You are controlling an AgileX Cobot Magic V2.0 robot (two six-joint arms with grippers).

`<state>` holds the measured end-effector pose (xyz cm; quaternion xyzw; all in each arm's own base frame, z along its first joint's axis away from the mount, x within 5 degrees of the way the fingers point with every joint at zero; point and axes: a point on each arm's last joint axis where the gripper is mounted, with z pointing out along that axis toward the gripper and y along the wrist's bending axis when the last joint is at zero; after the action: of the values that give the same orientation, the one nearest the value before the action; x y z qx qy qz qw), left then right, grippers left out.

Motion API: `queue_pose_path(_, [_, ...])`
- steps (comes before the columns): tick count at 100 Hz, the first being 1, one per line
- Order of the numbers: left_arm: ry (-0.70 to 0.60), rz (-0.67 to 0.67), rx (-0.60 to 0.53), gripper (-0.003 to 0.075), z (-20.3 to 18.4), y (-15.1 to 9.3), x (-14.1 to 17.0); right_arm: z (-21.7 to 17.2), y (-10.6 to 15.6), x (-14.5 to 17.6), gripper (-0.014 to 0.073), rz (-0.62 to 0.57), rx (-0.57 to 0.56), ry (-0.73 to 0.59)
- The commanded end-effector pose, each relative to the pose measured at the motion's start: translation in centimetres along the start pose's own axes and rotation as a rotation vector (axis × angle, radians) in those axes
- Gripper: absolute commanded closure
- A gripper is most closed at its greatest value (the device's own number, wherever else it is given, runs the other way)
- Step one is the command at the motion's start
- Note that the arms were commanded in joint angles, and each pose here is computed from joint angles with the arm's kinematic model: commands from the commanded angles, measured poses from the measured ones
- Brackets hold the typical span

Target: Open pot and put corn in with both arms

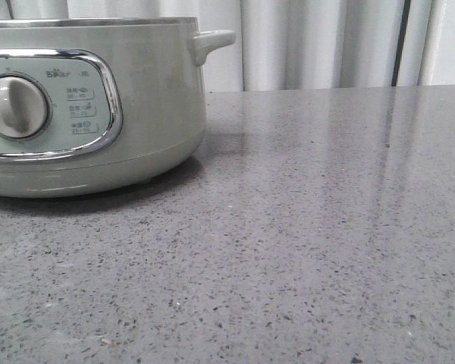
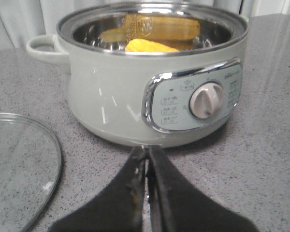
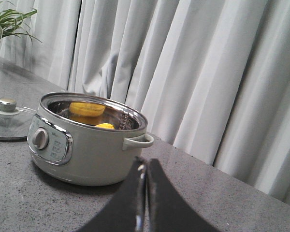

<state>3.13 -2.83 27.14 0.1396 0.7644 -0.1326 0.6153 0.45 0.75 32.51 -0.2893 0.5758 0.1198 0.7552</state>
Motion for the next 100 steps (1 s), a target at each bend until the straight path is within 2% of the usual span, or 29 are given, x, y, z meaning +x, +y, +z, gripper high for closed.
queue_pose_path(1, [-0.132,-0.006,-0.075,0.0741,0.5,0.9,-0.8,0.0,-0.5,-1.3,0.0659,-0.004,0.046,-0.084])
queue_pose_path(15, [-0.234,-0.066,-0.206,0.0741,1.7,2.4,1.6,0.0,-0.5,-1.3,0.0659,-0.004,0.046,-0.084])
queue_pose_path(26, [-0.269,-0.089,-0.244,0.0741,2.2,2.9,4.0,0.0,-0.5,-1.3,0.0659,-0.004,0.046,-0.084])
queue_pose_path(38, [-0.236,-0.088,-0.249,0.0741,2.8,3.0,6.7,0.0,-0.5,-1.3,0.0659,-0.004,0.046,-0.084])
queue_pose_path(48, [-0.098,-0.083,-0.252,0.0741,3.0,3.0,7.8,0.0,-0.5,-1.3,0.0659,-0.004,0.046,-0.084])
queue_pose_path(56, [-0.050,-0.087,-0.253,0.0741,3.0,3.0,8.3,0.0,-0.5,-1.3,0.0659,-0.004,0.046,-0.084])
queue_pose_path(100, [-0.052,-0.093,-0.251,0.0741,3.0,3.0,8.3,0.0,-0.5,-1.3,0.0659,-0.004,0.046,-0.084])
